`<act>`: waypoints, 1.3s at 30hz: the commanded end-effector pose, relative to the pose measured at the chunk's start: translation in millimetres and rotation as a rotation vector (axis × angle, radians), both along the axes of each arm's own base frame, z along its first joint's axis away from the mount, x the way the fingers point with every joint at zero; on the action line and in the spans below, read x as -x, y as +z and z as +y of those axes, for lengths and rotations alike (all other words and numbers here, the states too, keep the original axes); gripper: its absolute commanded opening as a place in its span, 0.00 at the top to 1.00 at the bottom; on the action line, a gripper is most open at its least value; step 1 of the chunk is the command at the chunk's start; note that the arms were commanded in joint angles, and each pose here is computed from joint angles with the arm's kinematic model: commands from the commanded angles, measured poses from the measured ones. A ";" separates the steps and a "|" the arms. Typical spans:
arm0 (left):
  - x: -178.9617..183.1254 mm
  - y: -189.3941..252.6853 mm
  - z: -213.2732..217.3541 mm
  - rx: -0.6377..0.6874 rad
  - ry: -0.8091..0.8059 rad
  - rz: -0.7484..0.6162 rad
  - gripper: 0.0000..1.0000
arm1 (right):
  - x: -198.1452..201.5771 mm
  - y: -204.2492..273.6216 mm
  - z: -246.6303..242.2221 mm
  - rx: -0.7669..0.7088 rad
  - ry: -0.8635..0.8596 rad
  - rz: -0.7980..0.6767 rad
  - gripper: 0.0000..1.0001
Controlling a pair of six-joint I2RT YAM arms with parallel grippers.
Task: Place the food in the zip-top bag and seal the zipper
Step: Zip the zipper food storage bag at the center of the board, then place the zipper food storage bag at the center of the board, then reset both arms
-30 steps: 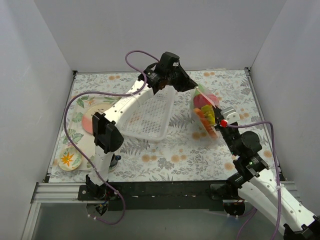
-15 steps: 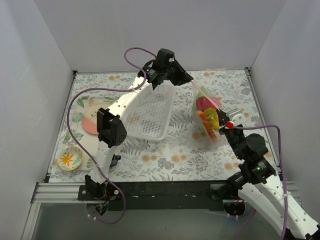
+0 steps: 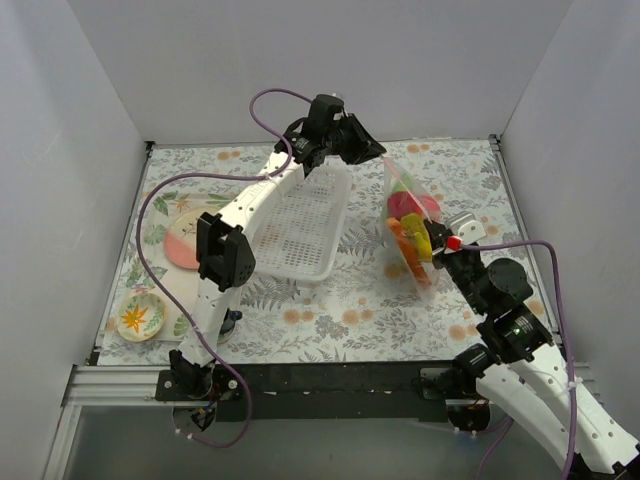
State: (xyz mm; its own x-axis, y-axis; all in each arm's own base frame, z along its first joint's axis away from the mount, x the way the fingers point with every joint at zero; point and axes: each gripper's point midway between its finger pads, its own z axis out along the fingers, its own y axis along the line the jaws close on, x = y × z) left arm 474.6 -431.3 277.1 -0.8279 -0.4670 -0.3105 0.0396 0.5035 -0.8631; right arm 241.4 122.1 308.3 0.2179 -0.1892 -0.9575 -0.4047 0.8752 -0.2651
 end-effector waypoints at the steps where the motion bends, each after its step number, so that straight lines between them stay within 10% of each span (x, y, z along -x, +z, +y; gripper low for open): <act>1: -27.2 25.5 31.9 -0.020 0.033 -0.144 0.97 | 8.3 44.3 11.6 -0.113 0.076 -0.096 0.99; 8: -9.6 28.3 36.8 -0.067 -0.051 -0.222 0.84 | 0.5 22.1 55.1 -0.113 0.243 0.033 0.82; 20: 10.6 18.9 52.4 -0.170 -0.121 -0.302 0.74 | -5.7 18.4 98.4 -0.258 0.400 0.178 0.25; 22: 13.9 19.0 54.3 -0.182 -0.134 -0.318 0.71 | -7.4 19.6 102.5 -0.278 0.406 0.213 0.02; 36: 39.2 25.2 68.8 -0.201 -0.169 -0.377 0.36 | -27.3 45.2 87.5 -0.370 0.236 0.333 0.01; 39: 46.8 33.7 82.1 -0.226 -0.133 -0.395 0.02 | -37.2 38.4 77.6 -0.357 0.144 0.374 0.01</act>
State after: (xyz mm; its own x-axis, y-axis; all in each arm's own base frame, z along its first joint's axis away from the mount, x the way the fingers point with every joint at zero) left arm 444.6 -367.8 248.1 -0.7698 -0.2106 -0.6026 0.3450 0.6569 -0.6704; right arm 268.3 214.7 341.3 -0.1160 0.1683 -0.9789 -0.6340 0.7461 0.2034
